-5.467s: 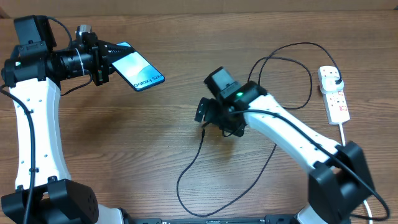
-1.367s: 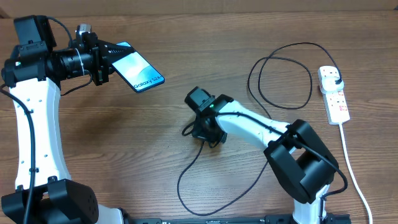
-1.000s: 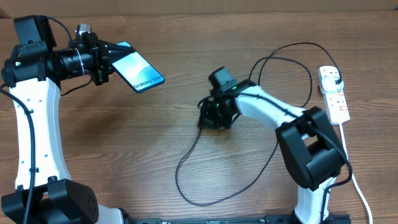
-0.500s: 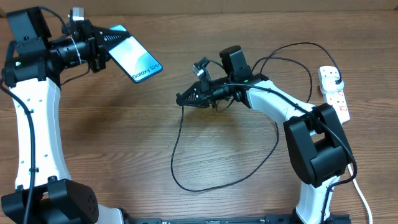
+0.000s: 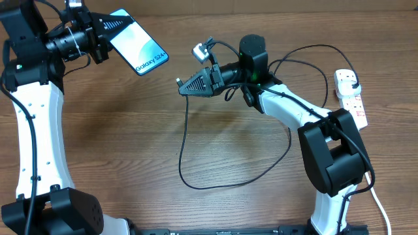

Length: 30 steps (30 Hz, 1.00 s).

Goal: Plug charger to phone and switch on socket
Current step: 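Grasp the cable plug with the right gripper and lift it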

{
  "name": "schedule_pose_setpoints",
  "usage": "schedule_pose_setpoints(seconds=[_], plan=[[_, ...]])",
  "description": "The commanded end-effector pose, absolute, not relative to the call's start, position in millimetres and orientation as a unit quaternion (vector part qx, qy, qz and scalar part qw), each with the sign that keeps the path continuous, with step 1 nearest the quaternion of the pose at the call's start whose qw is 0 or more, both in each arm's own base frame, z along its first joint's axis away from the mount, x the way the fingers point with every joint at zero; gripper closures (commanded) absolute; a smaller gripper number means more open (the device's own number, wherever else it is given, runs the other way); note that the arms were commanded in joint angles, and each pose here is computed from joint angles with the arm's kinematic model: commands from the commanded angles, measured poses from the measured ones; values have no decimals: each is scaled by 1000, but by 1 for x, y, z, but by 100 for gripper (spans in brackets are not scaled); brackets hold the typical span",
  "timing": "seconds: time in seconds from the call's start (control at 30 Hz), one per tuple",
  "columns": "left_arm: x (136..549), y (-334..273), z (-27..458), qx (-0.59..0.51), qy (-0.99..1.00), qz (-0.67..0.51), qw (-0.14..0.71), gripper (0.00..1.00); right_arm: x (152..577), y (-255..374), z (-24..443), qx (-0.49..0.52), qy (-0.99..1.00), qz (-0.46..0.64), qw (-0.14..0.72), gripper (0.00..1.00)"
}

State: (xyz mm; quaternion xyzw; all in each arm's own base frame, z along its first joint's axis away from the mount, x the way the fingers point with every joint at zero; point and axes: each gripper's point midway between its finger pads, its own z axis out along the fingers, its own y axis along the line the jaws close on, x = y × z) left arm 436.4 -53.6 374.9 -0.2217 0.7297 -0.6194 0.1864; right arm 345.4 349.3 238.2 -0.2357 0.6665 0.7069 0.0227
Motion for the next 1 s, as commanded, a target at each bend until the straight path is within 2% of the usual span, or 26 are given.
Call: schedule_pose_setpoints(seconds=[0.0, 0.43, 0.97], plan=[[432, -55, 385, -229, 716, -640, 158, 96, 341, 348, 255, -209, 669, 713, -27, 96], [431, -57, 394, -227, 707, -653, 148, 96, 328, 342, 289, -221, 651, 726, -20, 96], [429, -59, 395, -219, 707, -656, 145, 96, 329, 342, 290, -209, 655, 726, -33, 96]])
